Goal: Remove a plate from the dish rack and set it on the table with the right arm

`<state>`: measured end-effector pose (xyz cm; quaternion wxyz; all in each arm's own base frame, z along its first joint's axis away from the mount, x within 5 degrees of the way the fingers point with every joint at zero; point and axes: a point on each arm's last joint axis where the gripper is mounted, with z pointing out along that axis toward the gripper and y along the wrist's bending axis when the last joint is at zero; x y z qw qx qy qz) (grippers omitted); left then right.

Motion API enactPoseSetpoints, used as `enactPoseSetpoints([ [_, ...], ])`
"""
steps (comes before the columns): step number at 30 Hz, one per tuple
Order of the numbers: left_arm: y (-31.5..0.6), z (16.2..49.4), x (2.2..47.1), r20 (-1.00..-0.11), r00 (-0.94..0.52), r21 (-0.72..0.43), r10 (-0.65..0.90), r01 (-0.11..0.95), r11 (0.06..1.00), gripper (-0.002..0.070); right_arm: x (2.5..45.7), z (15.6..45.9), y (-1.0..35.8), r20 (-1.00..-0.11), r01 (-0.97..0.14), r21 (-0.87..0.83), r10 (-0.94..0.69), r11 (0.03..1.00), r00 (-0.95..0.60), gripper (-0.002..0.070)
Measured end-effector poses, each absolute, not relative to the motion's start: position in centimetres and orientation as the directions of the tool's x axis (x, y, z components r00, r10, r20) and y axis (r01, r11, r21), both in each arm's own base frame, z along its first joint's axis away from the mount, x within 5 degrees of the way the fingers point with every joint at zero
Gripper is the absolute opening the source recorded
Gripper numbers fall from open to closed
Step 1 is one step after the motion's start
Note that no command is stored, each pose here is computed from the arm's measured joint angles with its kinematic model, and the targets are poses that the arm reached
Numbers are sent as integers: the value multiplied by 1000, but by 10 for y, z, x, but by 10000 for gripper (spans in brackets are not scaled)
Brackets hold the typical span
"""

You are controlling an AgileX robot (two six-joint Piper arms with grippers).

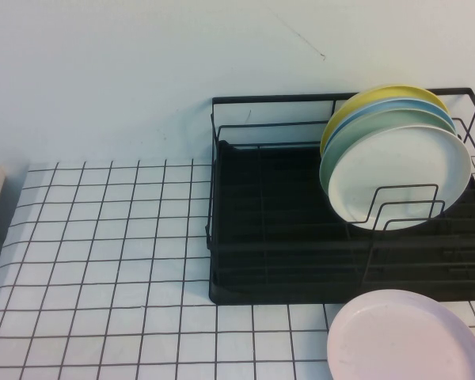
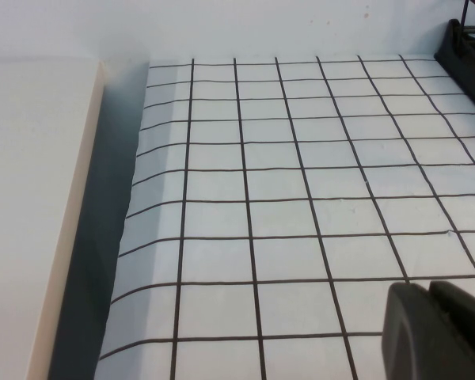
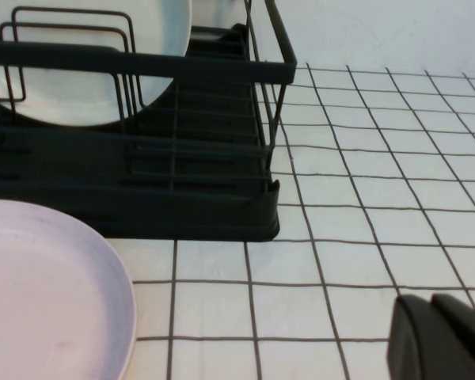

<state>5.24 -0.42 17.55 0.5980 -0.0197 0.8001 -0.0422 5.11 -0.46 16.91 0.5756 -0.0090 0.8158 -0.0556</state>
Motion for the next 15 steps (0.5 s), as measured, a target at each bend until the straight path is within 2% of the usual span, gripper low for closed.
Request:
enactPoseSetpoints([
  [15,-4,175,52,-955,-284,-91,-82,19,996,-3,51,169,-2,-938,8,-101,-93,995,-334,-3],
])
